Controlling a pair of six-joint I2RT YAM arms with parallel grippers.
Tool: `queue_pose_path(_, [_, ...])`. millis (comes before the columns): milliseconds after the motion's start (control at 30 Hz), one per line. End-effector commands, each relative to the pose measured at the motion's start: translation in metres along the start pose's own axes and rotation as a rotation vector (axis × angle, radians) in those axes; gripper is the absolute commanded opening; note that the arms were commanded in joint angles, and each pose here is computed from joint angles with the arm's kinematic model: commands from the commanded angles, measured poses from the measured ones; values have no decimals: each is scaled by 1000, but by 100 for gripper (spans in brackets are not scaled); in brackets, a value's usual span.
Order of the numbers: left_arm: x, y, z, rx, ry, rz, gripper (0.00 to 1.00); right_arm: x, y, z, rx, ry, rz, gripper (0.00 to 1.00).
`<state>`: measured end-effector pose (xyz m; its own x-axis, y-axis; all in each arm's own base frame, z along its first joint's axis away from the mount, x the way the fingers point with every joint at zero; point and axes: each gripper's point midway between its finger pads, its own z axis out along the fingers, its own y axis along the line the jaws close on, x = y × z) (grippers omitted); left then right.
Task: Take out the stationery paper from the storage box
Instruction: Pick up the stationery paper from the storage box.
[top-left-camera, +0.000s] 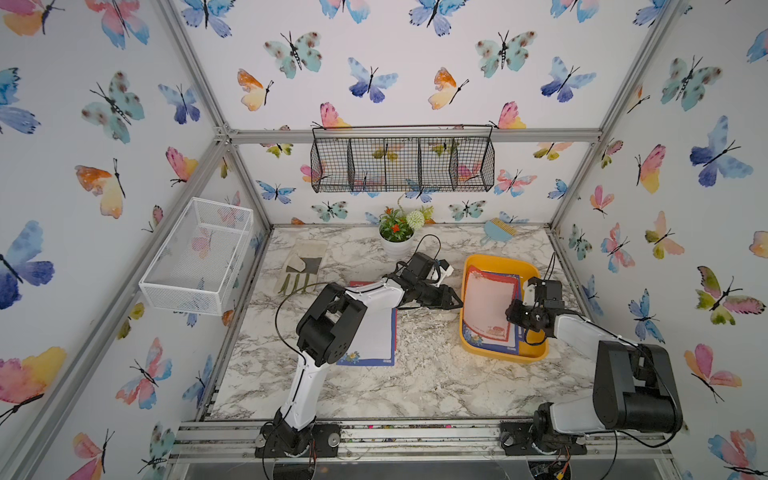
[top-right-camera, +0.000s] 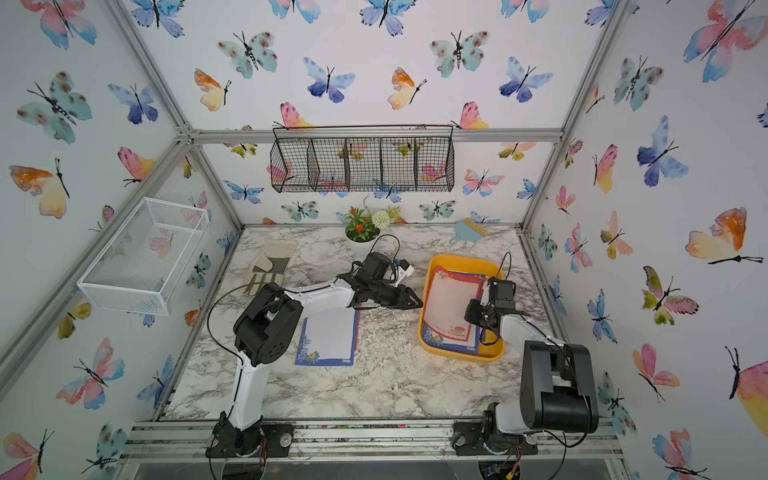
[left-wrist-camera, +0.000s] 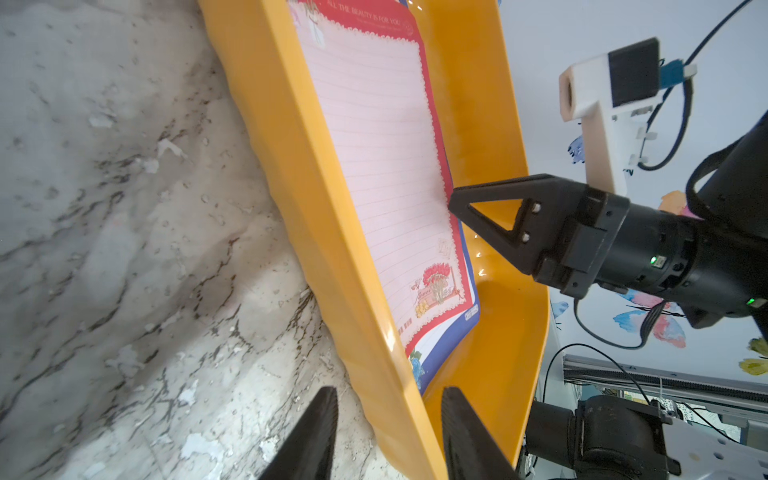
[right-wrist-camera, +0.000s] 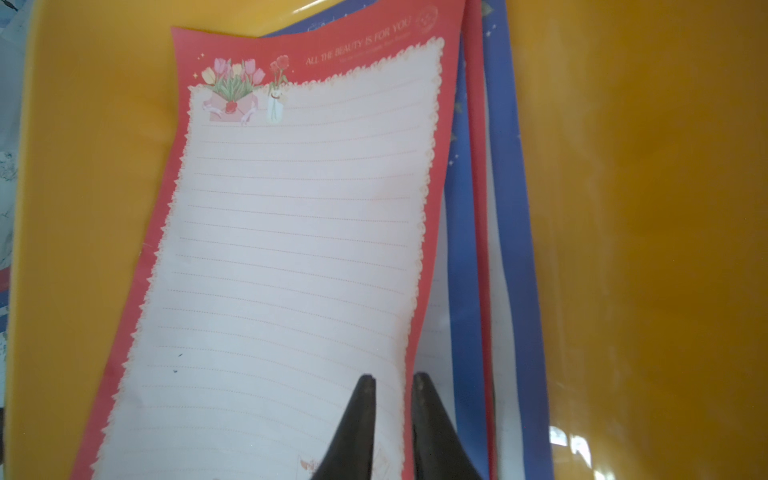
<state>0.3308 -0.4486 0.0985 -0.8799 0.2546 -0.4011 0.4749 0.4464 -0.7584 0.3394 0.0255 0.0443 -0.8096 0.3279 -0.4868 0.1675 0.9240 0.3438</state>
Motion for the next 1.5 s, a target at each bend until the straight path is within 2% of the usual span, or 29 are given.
queue_pose_path(0, [5, -5, 11, 31, 32, -4, 45, -4, 3, 0, -26, -5, -14, 20])
queue_pose_path(333, [14, 6, 27, -5, 92, -17, 40, -5, 14, -4, -89, -19, -29, 20])
queue_pose_path(500, [14, 7, 27, -6, 93, -14, 32, -6, 32, -10, -188, -40, -47, 20])
queue_pose_path(633, [15, 6, 28, -7, 93, -13, 29, -6, 46, -14, -280, -49, -56, 20])
queue_pose_path(867, [13, 4, 27, -3, 91, -11, 28, 2, 48, -6, -313, -4, -46, 30])
queue_pose_path(967, [12, 3, 26, 0, 88, -11, 27, 7, 46, 1, -320, 21, -37, 31])
queue_pose_path(1267, [6, -4, 23, 10, 77, -7, 27, 12, 51, 20, -384, 75, 10, 24])
queue_pose_path(1400, [3, -9, 21, 13, 68, 5, 29, 9, 53, 17, -393, 57, 15, 20])
queue_pose_path(1467, [3, -9, 20, 13, 67, 7, 30, 6, 52, 15, -385, 45, 14, 14])
